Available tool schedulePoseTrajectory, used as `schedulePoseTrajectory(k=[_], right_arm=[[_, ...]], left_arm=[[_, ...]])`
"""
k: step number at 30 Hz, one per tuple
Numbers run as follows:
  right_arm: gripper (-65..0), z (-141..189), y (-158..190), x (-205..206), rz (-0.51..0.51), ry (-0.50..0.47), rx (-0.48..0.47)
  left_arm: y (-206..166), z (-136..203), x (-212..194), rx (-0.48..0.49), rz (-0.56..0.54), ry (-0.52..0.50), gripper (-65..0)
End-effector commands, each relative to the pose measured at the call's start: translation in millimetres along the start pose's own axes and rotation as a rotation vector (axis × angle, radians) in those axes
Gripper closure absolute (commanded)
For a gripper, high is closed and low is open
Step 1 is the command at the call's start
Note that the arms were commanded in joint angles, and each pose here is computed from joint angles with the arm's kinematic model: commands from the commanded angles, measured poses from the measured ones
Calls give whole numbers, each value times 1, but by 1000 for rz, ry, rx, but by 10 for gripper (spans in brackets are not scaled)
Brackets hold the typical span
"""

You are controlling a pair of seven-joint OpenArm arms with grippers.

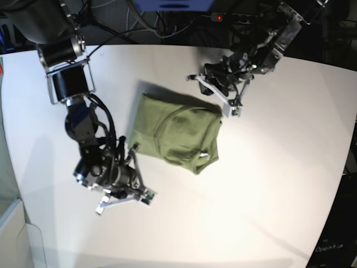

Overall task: Fold the T-shirt properly
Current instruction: 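Open the right gripper, withdraw it, and lower the left gripper to the bundle, then tuck the bundle's edge under with the left gripper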

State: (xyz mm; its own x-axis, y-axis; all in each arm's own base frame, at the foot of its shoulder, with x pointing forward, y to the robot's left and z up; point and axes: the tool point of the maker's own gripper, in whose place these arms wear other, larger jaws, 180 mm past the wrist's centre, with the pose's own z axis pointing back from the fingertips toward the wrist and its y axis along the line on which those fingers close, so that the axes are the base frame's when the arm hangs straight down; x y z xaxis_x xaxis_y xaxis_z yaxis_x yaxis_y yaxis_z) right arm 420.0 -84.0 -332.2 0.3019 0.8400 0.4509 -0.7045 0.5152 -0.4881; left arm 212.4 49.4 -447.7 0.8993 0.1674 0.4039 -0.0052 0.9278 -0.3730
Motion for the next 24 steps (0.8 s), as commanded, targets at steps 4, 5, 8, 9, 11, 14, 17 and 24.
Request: schedulePoseTrajectory(k=[4, 5, 8, 9, 11, 14, 17, 24], right_arm=[[-22, 7, -23, -12, -105, -23, -49], [-22, 7, -22, -19, -125, -24, -49], [-22, 3, -13, -33, -164, -21, -28], [-22, 0, -10, -38, -175, -14, -20], [-22, -7, 2, -52, -203, 6, 13], [-22, -13, 25, -65, -225, 12, 56], [-22, -15, 40, -71, -232, 12, 81], [-20, -15, 72, -88, -249, 46, 134]], left_arm=[[22, 0, 5, 70, 55, 18, -22], [23, 1, 10, 72, 73, 3, -22], [28, -1, 32, 85, 109, -45, -22], [25, -3, 39, 80, 113, -57, -22], [27, -9, 45, 89, 119, -59, -22], [23, -19, 58, 88, 137, -67, -22], [19, -30, 76, 92, 150, -84, -22], [7, -48, 113, 95, 163, -111, -22]])
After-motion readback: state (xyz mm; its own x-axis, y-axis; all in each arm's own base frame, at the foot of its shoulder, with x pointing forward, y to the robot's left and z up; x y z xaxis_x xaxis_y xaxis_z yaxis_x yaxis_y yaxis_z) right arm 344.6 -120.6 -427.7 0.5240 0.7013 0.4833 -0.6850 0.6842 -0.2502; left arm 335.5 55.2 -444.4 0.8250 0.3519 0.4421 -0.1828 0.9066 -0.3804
